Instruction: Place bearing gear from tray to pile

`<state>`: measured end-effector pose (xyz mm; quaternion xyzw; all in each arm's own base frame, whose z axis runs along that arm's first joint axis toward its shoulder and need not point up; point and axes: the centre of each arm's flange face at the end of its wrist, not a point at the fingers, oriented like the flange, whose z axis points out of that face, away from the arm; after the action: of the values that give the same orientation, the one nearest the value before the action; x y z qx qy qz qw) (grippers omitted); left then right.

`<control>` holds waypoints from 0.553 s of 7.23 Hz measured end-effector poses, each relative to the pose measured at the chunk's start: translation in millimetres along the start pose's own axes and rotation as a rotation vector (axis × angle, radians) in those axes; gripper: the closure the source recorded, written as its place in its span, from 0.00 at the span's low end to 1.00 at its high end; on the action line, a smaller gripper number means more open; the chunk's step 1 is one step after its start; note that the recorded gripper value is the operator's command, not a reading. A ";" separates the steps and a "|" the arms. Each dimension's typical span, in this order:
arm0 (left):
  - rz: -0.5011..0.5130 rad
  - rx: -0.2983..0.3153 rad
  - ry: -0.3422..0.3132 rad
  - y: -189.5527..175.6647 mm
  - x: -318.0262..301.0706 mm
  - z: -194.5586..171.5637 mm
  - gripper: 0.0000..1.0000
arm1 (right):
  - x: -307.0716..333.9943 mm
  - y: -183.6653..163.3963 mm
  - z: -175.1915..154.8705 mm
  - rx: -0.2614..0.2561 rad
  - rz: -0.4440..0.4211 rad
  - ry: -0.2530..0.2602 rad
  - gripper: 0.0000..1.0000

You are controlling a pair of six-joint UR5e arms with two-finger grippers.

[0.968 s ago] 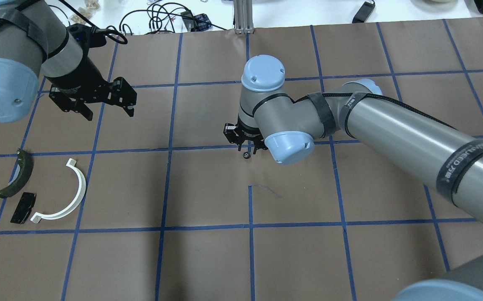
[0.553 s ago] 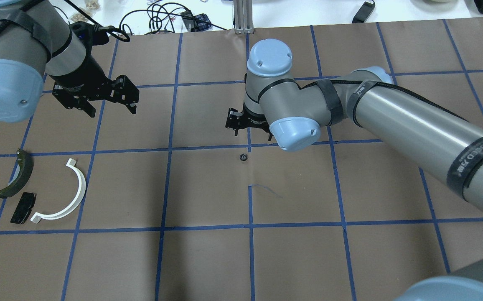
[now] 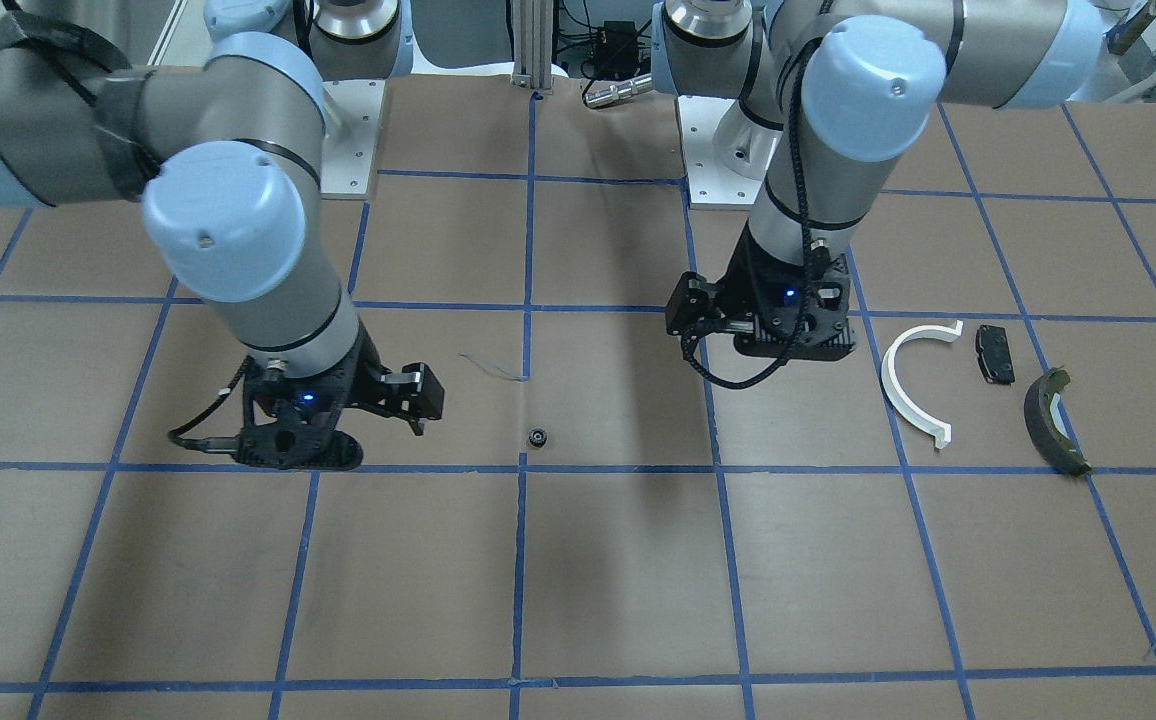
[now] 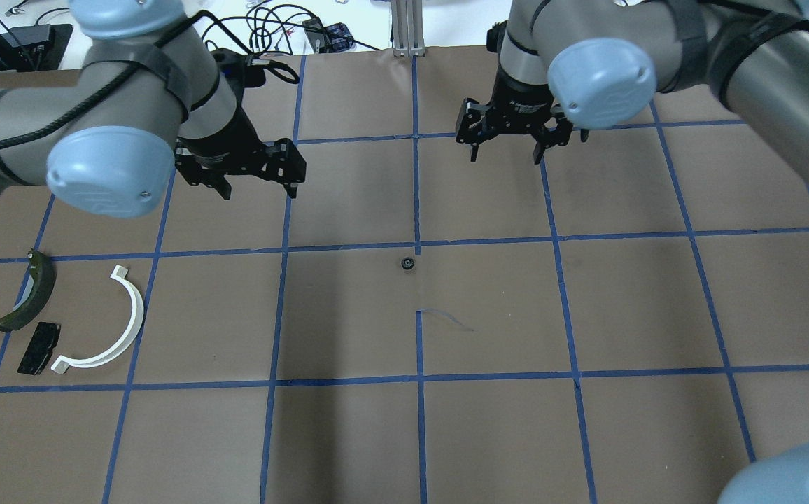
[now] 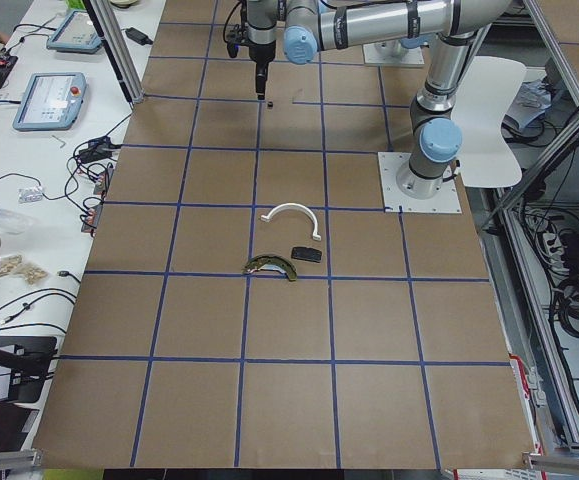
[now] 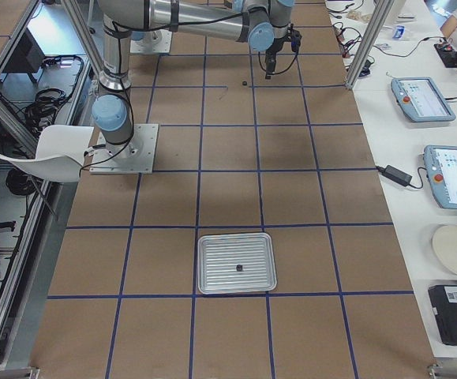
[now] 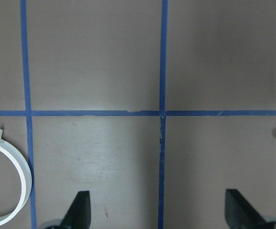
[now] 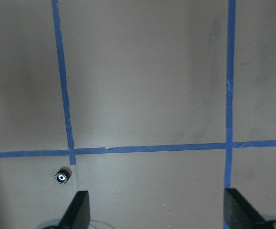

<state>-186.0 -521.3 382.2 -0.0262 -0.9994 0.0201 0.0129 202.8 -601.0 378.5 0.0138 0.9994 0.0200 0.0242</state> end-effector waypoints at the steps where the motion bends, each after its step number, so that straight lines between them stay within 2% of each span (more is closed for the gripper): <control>1: 0.036 -0.007 0.003 -2.1 28.8 19.9 0.00 | 38.7 -7.7 -18.8 -0.001 -0.035 0.031 0.00; 2: 0.068 -0.019 0.004 -3.1 56.8 42.8 0.00 | 88.4 -12.7 -33.9 -0.006 -0.068 0.053 0.00; 4: 0.100 -0.040 0.004 -6.4 97.5 90.7 0.00 | 220.5 -15.9 -54.5 -0.016 -0.129 0.059 0.00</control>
<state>-286.1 -526.1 294.3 -0.0764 -0.9970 0.0008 0.0135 -20.5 -612.6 421.7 -0.0514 0.9983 0.0267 -0.0041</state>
